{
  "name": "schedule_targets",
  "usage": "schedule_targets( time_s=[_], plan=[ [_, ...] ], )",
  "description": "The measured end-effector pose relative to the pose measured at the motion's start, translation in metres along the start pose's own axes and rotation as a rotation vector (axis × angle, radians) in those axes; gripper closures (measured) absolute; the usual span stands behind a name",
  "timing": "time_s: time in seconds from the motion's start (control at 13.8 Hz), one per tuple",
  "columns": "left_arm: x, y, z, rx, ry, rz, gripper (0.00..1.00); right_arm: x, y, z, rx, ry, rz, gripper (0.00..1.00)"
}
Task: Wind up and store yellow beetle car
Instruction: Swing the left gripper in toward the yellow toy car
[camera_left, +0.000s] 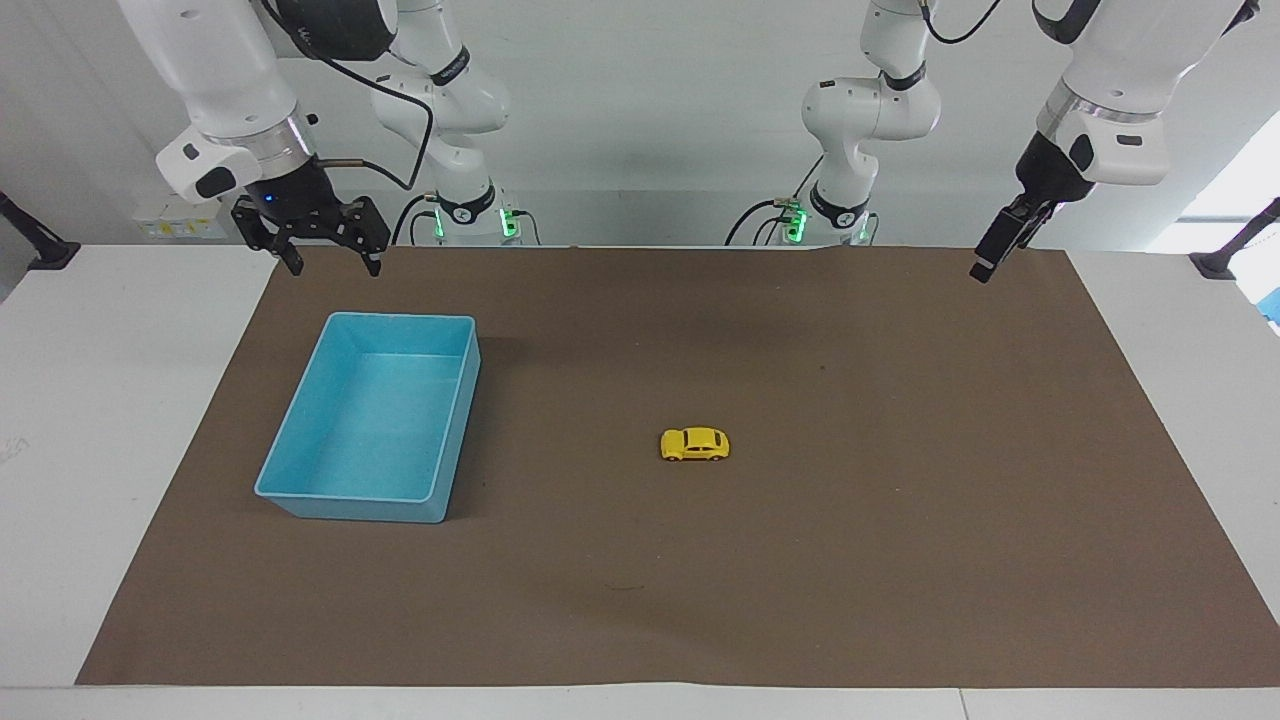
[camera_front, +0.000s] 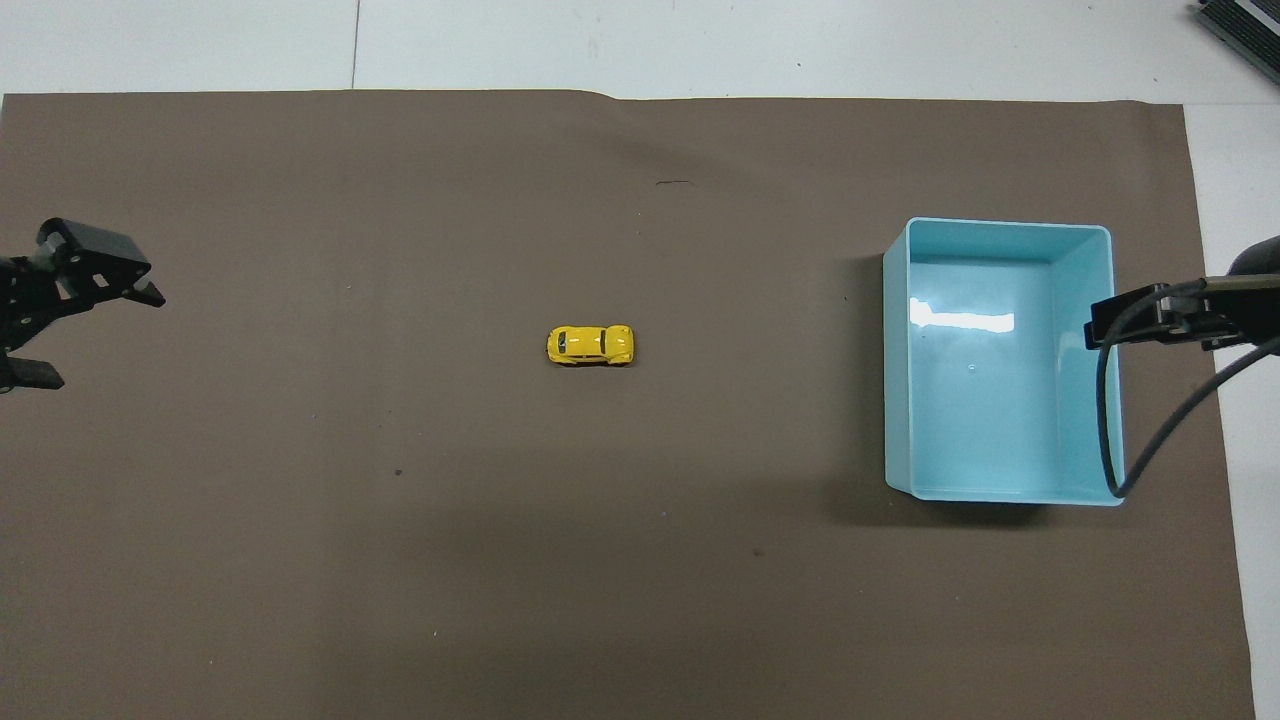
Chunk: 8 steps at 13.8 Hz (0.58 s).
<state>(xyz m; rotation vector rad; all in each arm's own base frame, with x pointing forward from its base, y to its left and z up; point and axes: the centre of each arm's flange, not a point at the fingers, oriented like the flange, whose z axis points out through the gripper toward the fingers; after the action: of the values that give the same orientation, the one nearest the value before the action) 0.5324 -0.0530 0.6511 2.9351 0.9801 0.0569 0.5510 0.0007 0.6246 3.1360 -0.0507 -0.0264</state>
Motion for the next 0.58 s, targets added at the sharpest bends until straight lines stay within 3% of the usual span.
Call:
schedule_targets(
  time_s=[0.29, 0.58],
  plan=[
    [-0.001, 0.004, 0.001, -0.01, 0.005, -0.084, 0.0, 0.0, 0.0, 0.0, 0.0, 0.0, 0.0, 0.0],
    [-0.005, 0.028, 0.02, -0.03, -0.02, -0.355, 0.0, 0.0, 0.0, 0.0, 0.0, 0.0, 0.0, 0.0]
  ],
)
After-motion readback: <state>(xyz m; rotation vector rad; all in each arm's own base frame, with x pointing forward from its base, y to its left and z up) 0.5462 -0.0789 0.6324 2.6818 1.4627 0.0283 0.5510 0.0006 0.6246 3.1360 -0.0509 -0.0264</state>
